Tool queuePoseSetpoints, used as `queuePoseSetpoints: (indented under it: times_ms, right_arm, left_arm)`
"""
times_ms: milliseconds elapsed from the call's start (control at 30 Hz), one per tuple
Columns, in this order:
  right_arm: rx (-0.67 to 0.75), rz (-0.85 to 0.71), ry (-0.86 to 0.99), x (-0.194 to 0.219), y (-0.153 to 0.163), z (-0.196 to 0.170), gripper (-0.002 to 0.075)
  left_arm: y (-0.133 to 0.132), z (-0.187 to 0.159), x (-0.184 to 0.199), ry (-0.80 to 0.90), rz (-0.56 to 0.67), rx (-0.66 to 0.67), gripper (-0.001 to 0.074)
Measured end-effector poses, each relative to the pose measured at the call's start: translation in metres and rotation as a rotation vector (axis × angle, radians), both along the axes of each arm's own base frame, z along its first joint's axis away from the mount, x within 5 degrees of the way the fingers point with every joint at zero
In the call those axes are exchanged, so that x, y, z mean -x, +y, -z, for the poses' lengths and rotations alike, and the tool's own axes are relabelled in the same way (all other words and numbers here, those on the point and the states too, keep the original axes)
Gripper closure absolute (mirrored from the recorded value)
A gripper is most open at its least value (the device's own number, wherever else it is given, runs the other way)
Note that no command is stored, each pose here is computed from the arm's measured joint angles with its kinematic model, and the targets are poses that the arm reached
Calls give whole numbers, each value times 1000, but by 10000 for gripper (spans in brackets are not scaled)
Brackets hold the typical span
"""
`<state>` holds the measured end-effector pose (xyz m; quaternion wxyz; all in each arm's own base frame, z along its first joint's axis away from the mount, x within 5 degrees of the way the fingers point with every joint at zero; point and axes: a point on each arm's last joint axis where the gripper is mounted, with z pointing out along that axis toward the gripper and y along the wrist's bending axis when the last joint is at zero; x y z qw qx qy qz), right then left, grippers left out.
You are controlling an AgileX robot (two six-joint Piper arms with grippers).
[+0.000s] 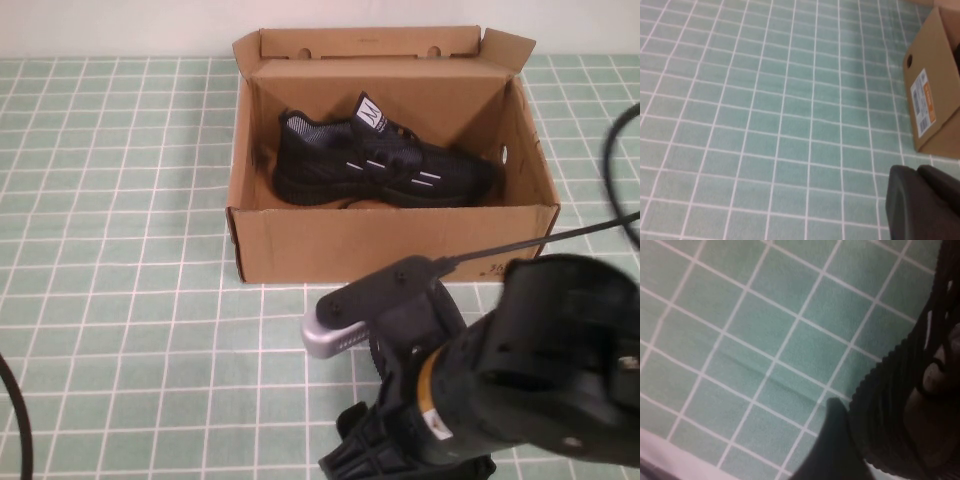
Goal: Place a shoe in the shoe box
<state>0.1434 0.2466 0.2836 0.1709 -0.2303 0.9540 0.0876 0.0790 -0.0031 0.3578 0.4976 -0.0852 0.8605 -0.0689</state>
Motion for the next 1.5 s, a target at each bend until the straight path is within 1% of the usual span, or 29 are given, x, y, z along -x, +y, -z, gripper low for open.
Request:
queuePoseSetpoints:
  times_ms: [200,400,600,767,1067,1400,1467,1500]
  right_arm:
    - [55,13,36,-5,9,20,246]
    - [85,42,55,-7,12,30,246]
    - [109,104,73,-22,6,37,246]
    - [77,144,58,-38,0,38,246]
    - [44,130,70,-45,1,42,246]
    - [117,94,113,-50,10,70,247]
    - [131,88,119,-51,11,74,267]
    - [141,82,122,-52,12,77,294]
  left_arm:
    - [0,2,1,29,5,-13,739]
    - [-2,3,2,32,35,-18,739]
    - [-3,3,2,34,56,-20,739]
    - [-3,3,2,36,56,-20,739]
    - [-3,3,2,36,55,-23,739]
    - [-3,3,2,36,55,-23,739]
    - [-3,3,2,36,55,-23,739]
    - [-3,3,2,36,55,-23,739]
